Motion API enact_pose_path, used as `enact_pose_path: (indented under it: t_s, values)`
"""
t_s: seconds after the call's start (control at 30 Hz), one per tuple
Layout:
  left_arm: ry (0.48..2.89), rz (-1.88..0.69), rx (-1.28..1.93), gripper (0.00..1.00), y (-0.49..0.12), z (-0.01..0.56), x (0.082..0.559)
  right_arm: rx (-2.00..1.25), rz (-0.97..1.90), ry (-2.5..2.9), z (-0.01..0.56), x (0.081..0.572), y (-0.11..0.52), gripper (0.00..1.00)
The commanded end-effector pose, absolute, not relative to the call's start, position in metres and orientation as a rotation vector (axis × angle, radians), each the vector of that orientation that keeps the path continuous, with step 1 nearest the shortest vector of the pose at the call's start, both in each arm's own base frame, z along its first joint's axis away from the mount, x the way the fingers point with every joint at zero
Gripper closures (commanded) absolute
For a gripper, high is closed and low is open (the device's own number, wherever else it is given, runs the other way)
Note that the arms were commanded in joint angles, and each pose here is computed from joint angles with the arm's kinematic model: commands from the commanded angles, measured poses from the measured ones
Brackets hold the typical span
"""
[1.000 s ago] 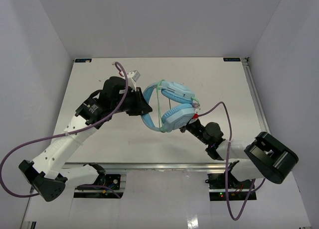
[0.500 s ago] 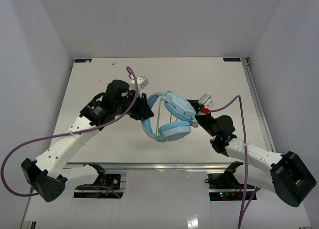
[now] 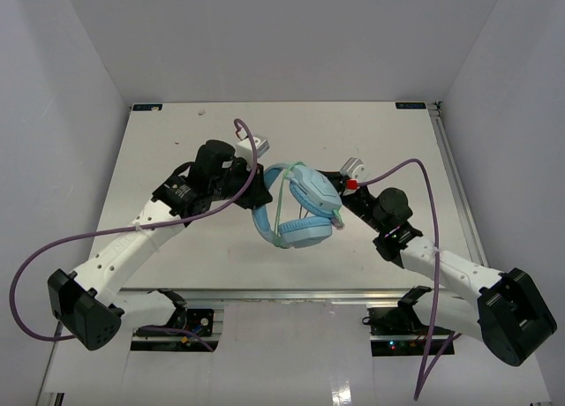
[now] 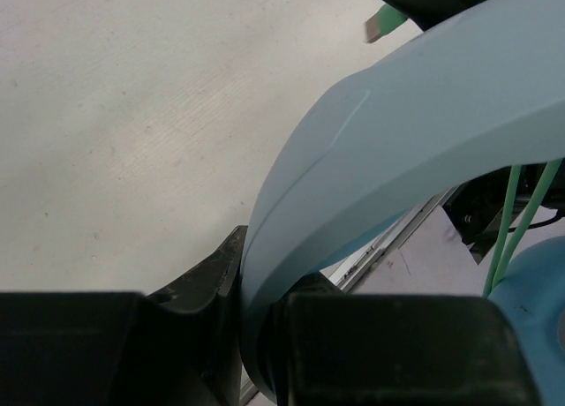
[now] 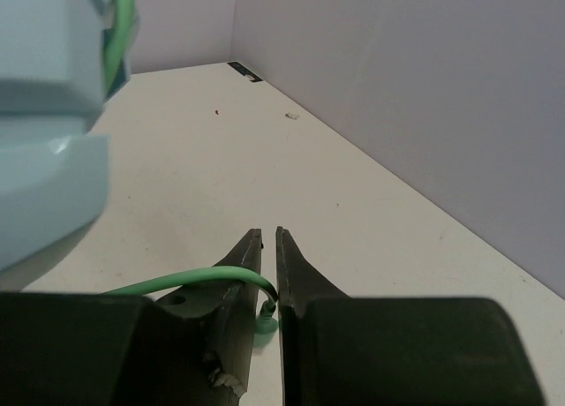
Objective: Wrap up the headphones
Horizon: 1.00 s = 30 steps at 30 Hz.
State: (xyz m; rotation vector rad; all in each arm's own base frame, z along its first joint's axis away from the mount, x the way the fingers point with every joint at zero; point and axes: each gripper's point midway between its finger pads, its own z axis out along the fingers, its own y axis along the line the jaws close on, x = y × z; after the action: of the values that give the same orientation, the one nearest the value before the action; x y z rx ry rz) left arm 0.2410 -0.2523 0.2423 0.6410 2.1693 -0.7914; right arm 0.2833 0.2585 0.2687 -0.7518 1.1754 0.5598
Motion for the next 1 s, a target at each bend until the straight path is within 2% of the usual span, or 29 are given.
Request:
enact_pose_path:
  t_s: [0.0,0.2,0.33,0.47,0.5,0.67,0.8,0.87,0.97]
  values:
    - [2.213,-0.88,0.796,1.0,-0.259,0.23,0.209,-0.672,0.551,1.078,0.309,0.292,0.253,0.79]
    - [2.212,-0.885,0.782,1.0,-0.259,0.233,0.209,-0.682,0.561,1.091,0.301,0.292,0.256,0.75]
    - [2.218,-0.869,0.775,1.0,-0.258,0.231,0.211,-0.691,0.556,1.092,0.299,0.292,0.256,0.86]
    - [2.227,-0.838,0.781,1.0,-0.255,0.228,0.213,-0.679,0.524,1.114,0.295,0.297,0.253,0.76]
    - [2.233,-0.816,0.782,1.0,-0.252,0.227,0.215,-0.694,0.511,1.117,0.292,0.298,0.253,0.77]
    - [2.269,-0.654,0.764,1.0,-0.238,0.22,0.231,-0.727,0.392,1.168,0.278,0.314,0.247,0.92]
    - [2.253,-0.6,0.832,1.0,-0.237,0.217,0.237,-0.75,0.37,1.18,0.272,0.321,0.239,0.92]
    - [2.215,-0.546,0.865,1.0,-0.234,0.218,0.245,-0.779,0.404,1.159,0.277,0.32,0.241,0.85]
    - [2.183,-0.475,0.89,1.0,-0.229,0.217,0.255,-0.817,0.419,1.143,0.284,0.32,0.246,0.82]
